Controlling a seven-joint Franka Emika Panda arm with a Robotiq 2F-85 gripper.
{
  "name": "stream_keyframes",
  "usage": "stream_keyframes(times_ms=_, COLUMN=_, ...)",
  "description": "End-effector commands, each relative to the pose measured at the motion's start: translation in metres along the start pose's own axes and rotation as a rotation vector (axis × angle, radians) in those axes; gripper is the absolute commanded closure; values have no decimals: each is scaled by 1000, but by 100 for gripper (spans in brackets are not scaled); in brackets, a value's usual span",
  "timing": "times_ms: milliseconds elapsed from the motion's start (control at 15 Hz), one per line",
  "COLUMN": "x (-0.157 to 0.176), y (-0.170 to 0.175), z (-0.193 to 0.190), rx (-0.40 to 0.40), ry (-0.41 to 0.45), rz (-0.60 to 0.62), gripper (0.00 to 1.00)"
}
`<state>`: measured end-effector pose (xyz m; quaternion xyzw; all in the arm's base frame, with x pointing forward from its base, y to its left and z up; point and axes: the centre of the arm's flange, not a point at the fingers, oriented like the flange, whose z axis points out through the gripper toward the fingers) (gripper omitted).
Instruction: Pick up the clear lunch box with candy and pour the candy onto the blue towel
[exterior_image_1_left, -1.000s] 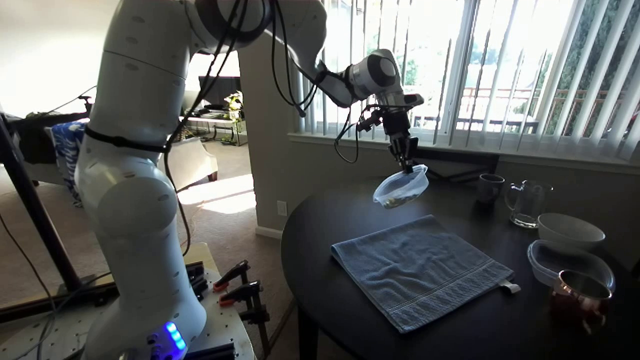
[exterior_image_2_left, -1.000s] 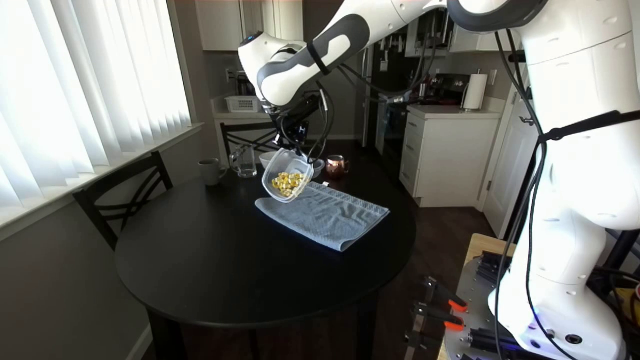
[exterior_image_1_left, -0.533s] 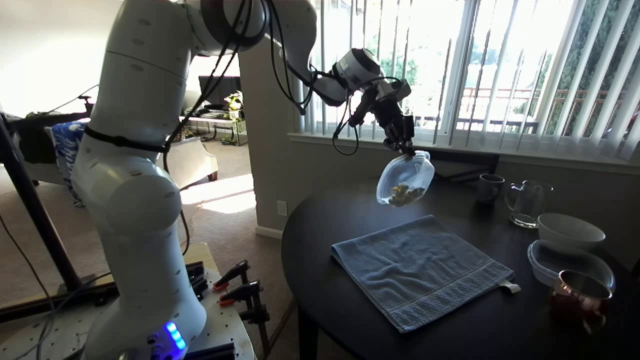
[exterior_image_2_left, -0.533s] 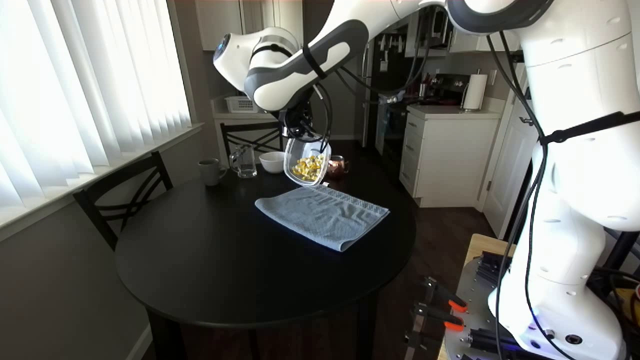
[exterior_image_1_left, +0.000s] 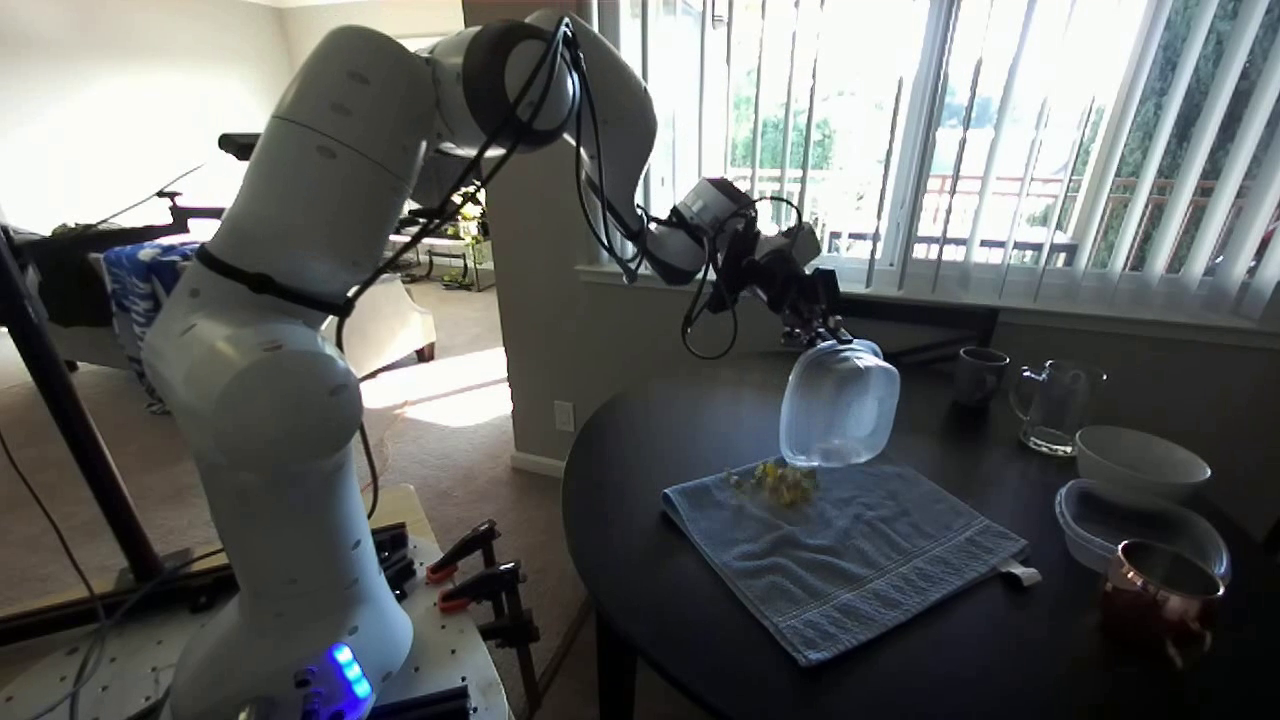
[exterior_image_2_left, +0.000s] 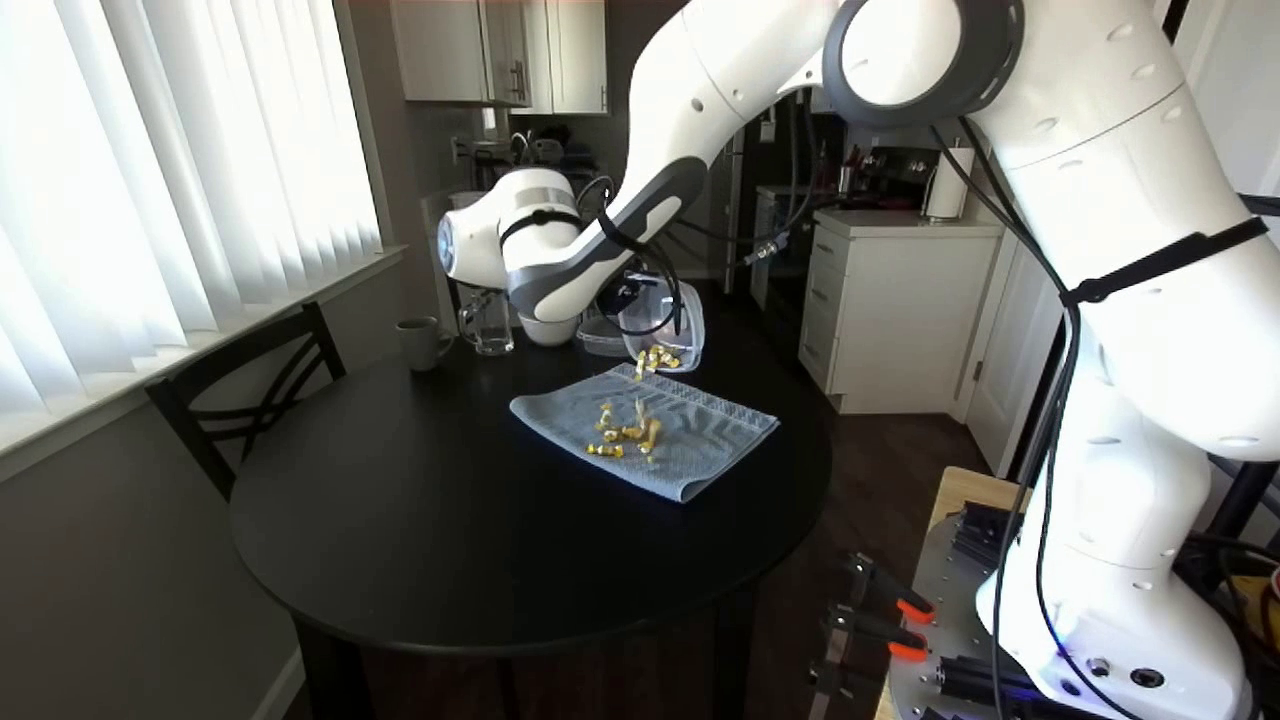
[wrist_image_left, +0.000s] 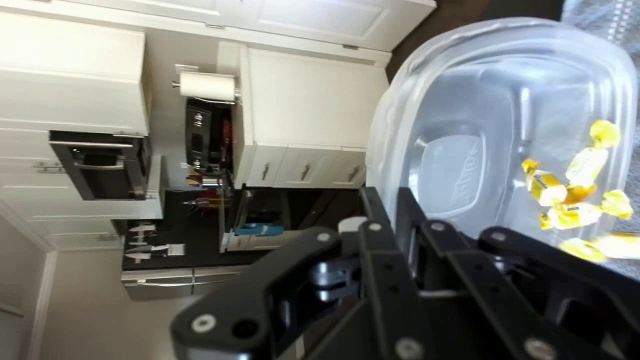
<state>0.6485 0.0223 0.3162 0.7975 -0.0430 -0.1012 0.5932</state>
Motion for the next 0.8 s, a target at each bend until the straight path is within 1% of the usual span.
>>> stream_keyframes(times_ms=0, x=7, y=-16, z=38, rx=-186, ry=-44, rz=-63, gripper=94)
stream_keyframes(times_ms=133, x=10, y=-24, z=46, rx=-258, ry=-42, rz=-83, gripper=94)
stream_keyframes(times_ms=333, x=11, y=-27, z=48, rx=-337, ry=-14, rz=-96, gripper=94)
stream_keyframes(times_ms=467, x=9, y=-26, z=48, rx=-365, ry=-8, rz=-108, gripper=94)
stream_keyframes(times_ms=733, x=4, y=-24, z=43, rx=-386, ry=-24, rz=-105, gripper=94)
